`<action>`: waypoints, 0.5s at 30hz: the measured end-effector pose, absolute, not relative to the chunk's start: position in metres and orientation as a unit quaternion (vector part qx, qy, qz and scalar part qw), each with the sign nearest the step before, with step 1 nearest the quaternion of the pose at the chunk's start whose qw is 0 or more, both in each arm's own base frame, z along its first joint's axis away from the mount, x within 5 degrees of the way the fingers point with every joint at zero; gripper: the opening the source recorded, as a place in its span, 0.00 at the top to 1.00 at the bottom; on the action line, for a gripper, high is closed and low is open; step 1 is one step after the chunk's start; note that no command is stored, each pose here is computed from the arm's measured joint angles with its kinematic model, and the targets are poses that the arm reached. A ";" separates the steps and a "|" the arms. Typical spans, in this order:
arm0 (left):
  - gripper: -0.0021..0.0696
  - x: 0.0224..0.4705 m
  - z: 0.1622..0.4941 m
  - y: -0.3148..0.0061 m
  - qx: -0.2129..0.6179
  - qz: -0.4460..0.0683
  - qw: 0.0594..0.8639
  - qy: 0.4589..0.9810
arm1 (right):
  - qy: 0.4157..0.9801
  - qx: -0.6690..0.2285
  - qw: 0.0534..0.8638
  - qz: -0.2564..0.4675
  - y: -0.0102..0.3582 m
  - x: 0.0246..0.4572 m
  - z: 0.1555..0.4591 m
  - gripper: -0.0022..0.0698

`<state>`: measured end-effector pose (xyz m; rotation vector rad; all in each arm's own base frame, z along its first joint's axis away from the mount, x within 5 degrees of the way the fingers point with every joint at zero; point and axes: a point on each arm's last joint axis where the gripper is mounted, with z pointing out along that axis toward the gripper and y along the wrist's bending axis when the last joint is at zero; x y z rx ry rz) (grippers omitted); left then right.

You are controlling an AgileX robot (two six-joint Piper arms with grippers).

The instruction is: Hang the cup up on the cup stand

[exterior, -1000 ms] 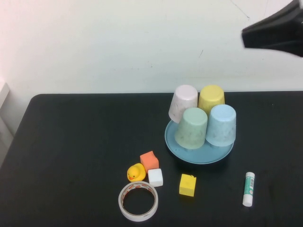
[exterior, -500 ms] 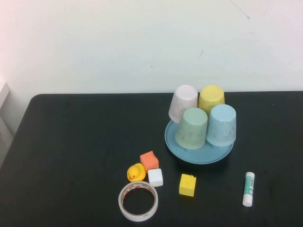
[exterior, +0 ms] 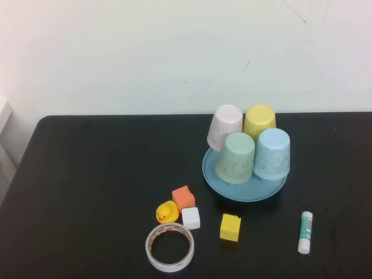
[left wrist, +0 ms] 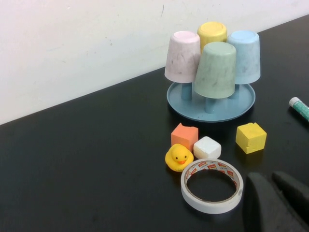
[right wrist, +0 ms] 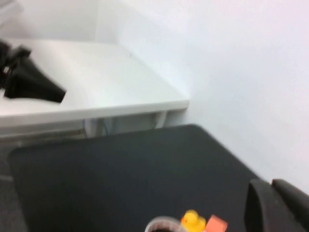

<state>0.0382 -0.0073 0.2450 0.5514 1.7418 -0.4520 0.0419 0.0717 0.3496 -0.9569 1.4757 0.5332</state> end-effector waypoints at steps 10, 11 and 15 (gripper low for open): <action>0.97 0.038 0.244 -0.007 0.237 -0.194 0.588 0.749 | 0.685 -0.328 0.642 0.101 0.050 0.067 0.309 0.96; 0.97 0.038 0.244 -0.007 0.237 -0.194 0.588 0.749 | 0.683 -0.315 0.653 0.088 0.048 0.067 0.306 0.96; 0.97 0.038 0.244 -0.007 0.237 -0.193 0.588 0.749 | 0.675 -0.269 0.685 0.049 0.038 0.063 0.294 0.96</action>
